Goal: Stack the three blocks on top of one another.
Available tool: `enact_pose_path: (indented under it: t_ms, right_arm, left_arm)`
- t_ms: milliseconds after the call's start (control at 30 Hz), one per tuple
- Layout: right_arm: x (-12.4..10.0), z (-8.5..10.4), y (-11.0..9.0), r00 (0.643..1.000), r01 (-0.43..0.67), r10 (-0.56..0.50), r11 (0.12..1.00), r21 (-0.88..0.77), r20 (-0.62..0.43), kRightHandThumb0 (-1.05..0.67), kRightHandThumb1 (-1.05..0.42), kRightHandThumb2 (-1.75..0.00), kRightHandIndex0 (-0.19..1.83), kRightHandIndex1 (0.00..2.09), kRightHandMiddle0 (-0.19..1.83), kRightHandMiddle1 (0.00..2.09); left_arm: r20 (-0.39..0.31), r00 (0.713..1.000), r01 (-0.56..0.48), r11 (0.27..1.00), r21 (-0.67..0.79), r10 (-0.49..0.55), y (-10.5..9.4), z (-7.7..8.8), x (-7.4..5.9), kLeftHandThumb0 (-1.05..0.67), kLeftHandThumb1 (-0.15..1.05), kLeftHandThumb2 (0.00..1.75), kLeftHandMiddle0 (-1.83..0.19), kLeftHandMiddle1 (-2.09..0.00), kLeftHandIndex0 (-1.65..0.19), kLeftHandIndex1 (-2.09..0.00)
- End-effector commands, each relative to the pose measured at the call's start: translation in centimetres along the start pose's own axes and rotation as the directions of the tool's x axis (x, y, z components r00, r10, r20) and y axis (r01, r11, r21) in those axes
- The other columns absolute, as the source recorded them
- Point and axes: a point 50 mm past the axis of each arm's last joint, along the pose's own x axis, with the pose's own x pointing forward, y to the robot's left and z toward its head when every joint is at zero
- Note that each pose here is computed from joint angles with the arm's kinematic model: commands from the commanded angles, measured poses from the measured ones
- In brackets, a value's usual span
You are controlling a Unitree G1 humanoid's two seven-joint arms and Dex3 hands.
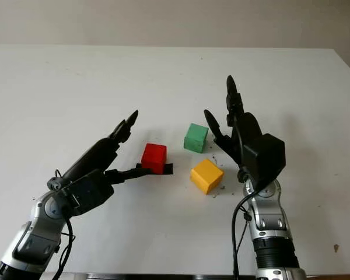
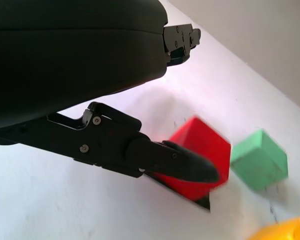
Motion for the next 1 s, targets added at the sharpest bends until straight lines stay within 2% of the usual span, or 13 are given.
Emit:
enact_pose_path:
  t_ms: [0, 100, 167, 233, 333, 467, 567, 700, 800, 967]
  right_arm:
    - [0.4, 1.4, -1.2, 0.999, -0.005, 0.006, 1.000, -0.029, 0.054, -0.72, -1.05, -0.23, -0.16, 0.04, -0.11, 0.05]
    - [0.9, 2.6, -2.3, 0.993, -0.038, 0.044, 0.998, -0.057, 0.110, -0.70, -1.04, -0.13, -0.19, 0.03, -0.10, 0.05]
    - [1.3, 3.7, -3.2, 0.987, -0.054, 0.073, 0.990, -0.130, 0.140, -0.68, -1.02, -0.09, -0.19, 0.03, -0.07, 0.07]
    - [1.6, 4.7, -3.9, 0.983, -0.069, 0.103, 0.974, -0.214, 0.152, -0.75, -1.01, -0.07, -0.17, 0.04, -0.02, 0.09]
    - [1.9, 6.2, -5.1, 0.973, -0.104, 0.163, 0.942, -0.319, 0.163, -0.77, -0.98, -0.05, -0.17, 0.04, 0.04, 0.12]
    - [2.4, 8.6, -6.5, 0.956, -0.149, 0.252, 0.857, -0.492, 0.149, -0.85, -0.93, -0.04, -0.13, 0.06, 0.16, 0.16]
    - [2.5, 10.3, -6.9, 0.945, -0.186, 0.310, 0.773, -0.606, 0.104, -0.85, -0.91, -0.03, -0.08, 0.08, 0.21, 0.17]
    - [2.3, 12.0, -6.7, 0.917, -0.259, 0.397, 0.648, -0.717, 0.027, -0.74, -0.83, -0.03, -0.08, 0.07, 0.28, 0.17]
    - [1.9, 12.6, -6.4, 0.877, -0.296, 0.479, 0.492, -0.818, -0.030, -0.75, -0.82, -0.05, -0.06, 0.07, 0.38, 0.16]
    - [1.3, 13.2, -5.7, 0.826, -0.326, 0.551, 0.303, -0.896, -0.114, -0.76, -0.83, -0.06, -0.06, 0.06, 0.46, 0.15]
  left_arm:
    - [0.047, 0.995, -0.082, 0.996, -0.030, 0.083, 1.8, 0.5, 0.1, -0.82, 1.05, 0.56, 0.19, 0.00, 0.19, 0.00]
    - [0.072, 0.976, -0.196, 0.974, -0.115, 0.205, 3.7, 0.7, -0.1, -0.81, 1.05, 0.69, 0.19, 0.00, 0.19, 0.00]
    - [0.063, 0.945, -0.300, 0.930, -0.213, 0.320, 4.9, 1.0, -0.5, -0.79, 1.05, 0.70, 0.19, 0.00, 0.19, 0.00]
    - [0.045, 0.916, -0.366, 0.876, -0.314, 0.399, 5.6, 1.0, -0.8, -0.81, 1.05, 0.64, 0.19, 0.00, 0.19, 0.00]
    - [0.037, 0.885, -0.397, 0.795, -0.459, 0.463, 6.0, 0.7, -1.2, -0.77, 1.05, 0.58, 0.19, 0.00, 0.19, 0.00]
    - [0.037, 0.876, -0.389, 0.749, -0.537, 0.482, 6.2, -0.2, -1.6, -0.75, 1.05, 0.56, 0.17, -0.02, 0.17, -0.01]
    - [0.034, 0.877, -0.380, 0.736, -0.560, 0.479, 6.2, -0.8, -1.8, -0.72, 1.05, 0.58, 0.17, -0.03, 0.18, -0.01]
    - [0.023, 0.867, -0.396, 0.717, -0.573, 0.498, 6.0, -1.2, -2.0, -0.70, 1.05, 0.58, 0.16, -0.05, 0.15, -0.03]
    - [0.019, 0.863, -0.403, 0.710, -0.577, 0.504, 5.8, -1.3, -1.9, -0.69, 1.05, 0.58, 0.16, -0.05, 0.16, -0.03]
    - [0.012, 0.851, -0.420, 0.694, -0.584, 0.525, 5.7, -1.1, -1.8, -0.69, 1.05, 0.58, 0.16, -0.05, 0.17, -0.03]
